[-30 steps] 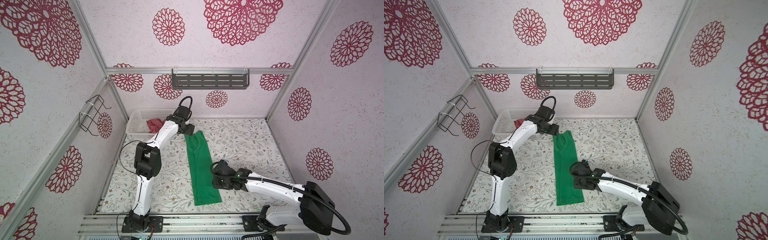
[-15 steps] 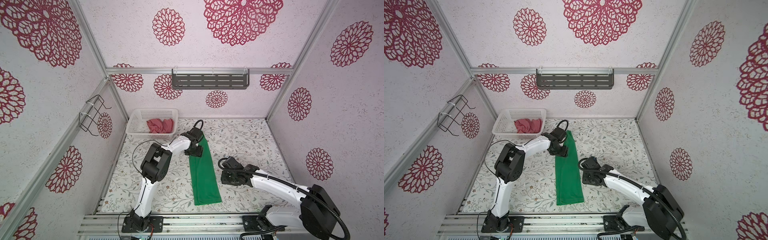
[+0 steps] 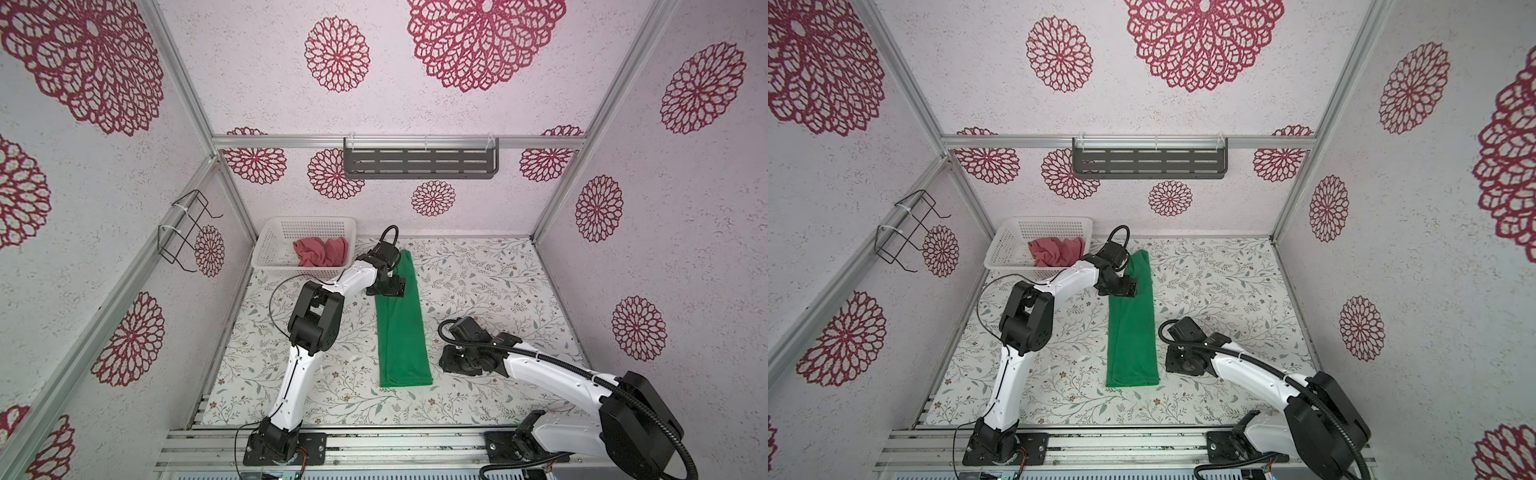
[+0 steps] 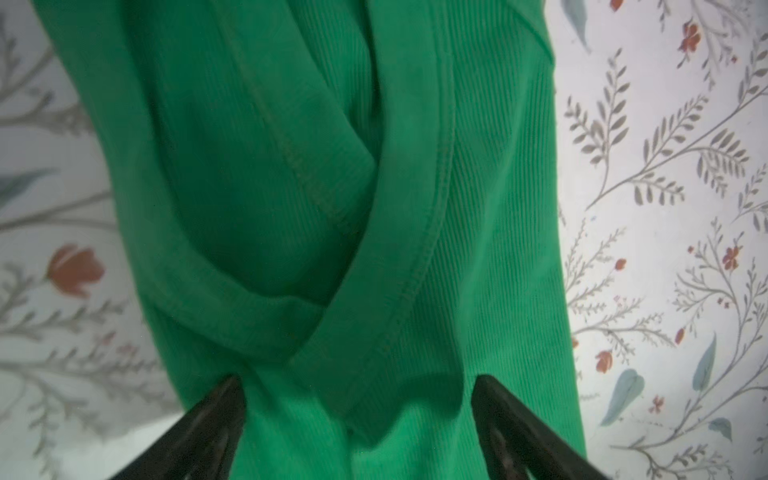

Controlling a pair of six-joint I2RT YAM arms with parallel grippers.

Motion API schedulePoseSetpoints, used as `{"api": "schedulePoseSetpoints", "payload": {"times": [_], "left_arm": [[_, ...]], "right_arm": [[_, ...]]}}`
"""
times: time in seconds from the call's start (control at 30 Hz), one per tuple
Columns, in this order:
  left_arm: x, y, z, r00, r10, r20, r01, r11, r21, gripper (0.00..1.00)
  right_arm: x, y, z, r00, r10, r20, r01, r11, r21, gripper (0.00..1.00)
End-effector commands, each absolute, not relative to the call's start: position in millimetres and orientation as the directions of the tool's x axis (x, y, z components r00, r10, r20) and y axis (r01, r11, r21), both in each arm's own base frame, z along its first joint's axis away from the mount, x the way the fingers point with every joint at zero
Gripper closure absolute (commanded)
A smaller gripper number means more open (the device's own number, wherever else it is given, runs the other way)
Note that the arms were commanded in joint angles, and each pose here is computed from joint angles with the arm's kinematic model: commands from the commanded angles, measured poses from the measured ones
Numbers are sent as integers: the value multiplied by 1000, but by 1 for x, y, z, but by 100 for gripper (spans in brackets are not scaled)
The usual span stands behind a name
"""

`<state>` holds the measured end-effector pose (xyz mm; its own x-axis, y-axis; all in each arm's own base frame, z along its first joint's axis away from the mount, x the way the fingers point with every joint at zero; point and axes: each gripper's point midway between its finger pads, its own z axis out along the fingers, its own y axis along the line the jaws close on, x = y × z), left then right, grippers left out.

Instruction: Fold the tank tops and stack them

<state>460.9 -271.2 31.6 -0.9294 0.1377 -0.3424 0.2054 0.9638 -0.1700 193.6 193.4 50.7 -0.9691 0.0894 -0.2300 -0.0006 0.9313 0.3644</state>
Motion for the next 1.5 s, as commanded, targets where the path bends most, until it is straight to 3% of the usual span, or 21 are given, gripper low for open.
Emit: {"api": "schedulePoseSetpoints", "payload": {"times": [0.0,0.1,0.2,0.33,0.5,0.73,1.0,1.47], "left_arm": [[434,-261,97,-891,174,-419,239,965,-107,0],[386,-241,132,-883,120,-454,196,972,-125,1],[326,-226,128,-911,17,-412,121,966,-227,1],[256,-226,103,-950,-137,-281,1,897,-442,10],[204,-242,80,-947,-293,-133,-145,759,-635,14],[181,-241,52,-905,-424,-39,-262,625,-736,19],[174,-238,40,-882,-471,-9,-296,570,-766,27],[162,-243,3,-892,-450,41,-344,616,-708,54]], "right_arm": [[183,215,56,-977,86,-197,-18,880,475,51],[178,222,52,-980,91,-178,-11,864,504,51],[177,227,48,-981,98,-168,-8,844,536,50],[175,224,44,-981,110,-160,7,843,538,51],[174,217,40,-978,133,-164,27,848,529,52],[175,220,37,-971,175,-165,50,818,573,52],[174,227,32,-972,180,-149,56,798,599,52],[160,237,15,-983,143,-116,48,808,587,56]]}}
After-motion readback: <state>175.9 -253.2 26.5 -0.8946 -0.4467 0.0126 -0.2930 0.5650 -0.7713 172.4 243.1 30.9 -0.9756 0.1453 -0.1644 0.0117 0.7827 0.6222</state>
